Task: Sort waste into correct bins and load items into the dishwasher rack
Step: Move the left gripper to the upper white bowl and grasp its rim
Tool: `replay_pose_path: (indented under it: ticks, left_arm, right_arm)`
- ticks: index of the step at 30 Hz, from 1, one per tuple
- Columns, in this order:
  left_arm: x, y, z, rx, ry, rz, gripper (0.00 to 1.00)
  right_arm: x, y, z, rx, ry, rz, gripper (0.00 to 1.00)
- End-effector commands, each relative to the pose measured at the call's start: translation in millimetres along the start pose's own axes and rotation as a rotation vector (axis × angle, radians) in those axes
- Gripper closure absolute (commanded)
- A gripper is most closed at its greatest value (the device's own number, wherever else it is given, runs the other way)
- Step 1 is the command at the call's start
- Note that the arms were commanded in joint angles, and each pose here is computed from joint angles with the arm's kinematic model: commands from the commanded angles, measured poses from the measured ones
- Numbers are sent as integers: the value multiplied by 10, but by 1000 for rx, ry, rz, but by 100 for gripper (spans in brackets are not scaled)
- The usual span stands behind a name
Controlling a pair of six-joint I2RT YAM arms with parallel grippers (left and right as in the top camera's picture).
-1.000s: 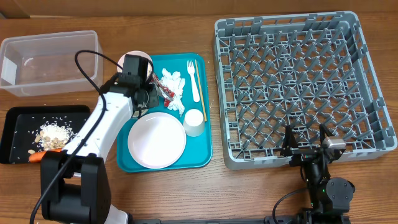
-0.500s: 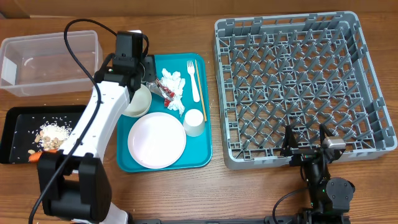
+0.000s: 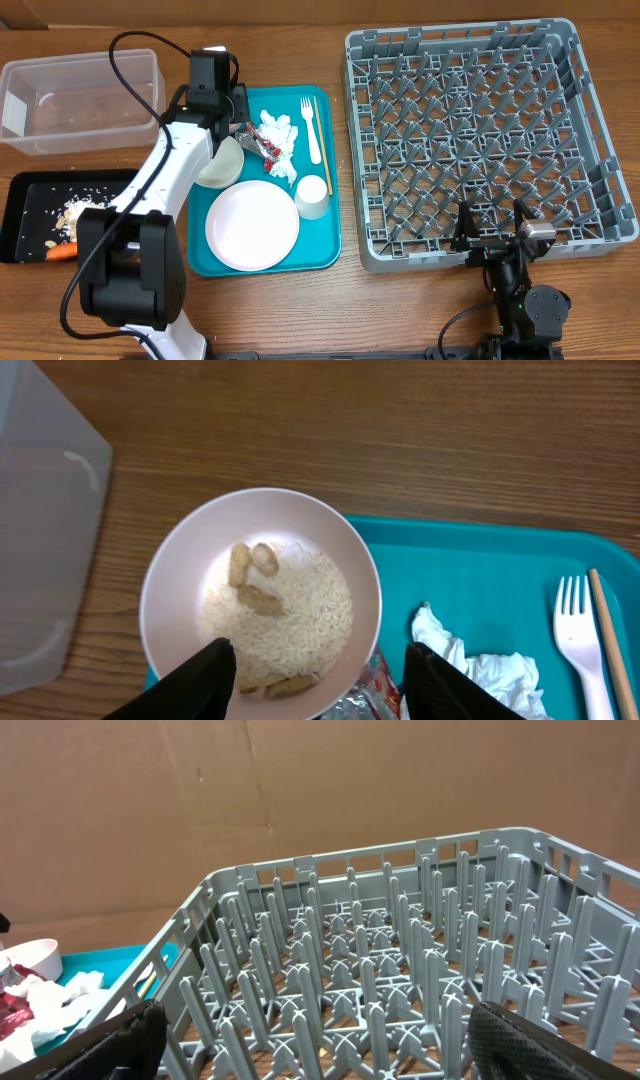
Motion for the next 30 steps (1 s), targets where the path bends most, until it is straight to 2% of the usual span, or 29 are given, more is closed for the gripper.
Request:
replay_pose_path:
  ticks: [1, 5, 13, 22, 26, 30]
  left_arm:
    - [77, 41, -70, -47, 74, 41, 44]
    - [83, 85, -61, -60, 70, 68, 50]
    - [81, 88, 104, -41, -92, 44, 51]
    - [62, 240, 144, 205, -97, 149, 49]
    - [51, 321, 122, 329, -43, 206, 46]
    - [42, 363, 116, 391, -18, 234, 44]
  right_arm:
    - [0, 20, -12, -4, 9, -5, 0]
    - [0, 20, -12, -4, 9, -5, 0]
    - [0, 20, -12, -4, 9, -5, 0]
    - [0, 20, -12, -4, 9, -5, 0]
    - [0, 20, -12, -4, 9, -5, 0]
    - [0, 20, -12, -4, 9, -5, 0]
Point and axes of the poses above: each gripper's point midway between its finger pads, its own x axis out along the fingers, its own z axis along the line the jaws close on, y = z × x, the point moved 8 cm from there along -x, back along the fingers, and after that the axes turned 6 degrees about -x, right-handed, at the moved point
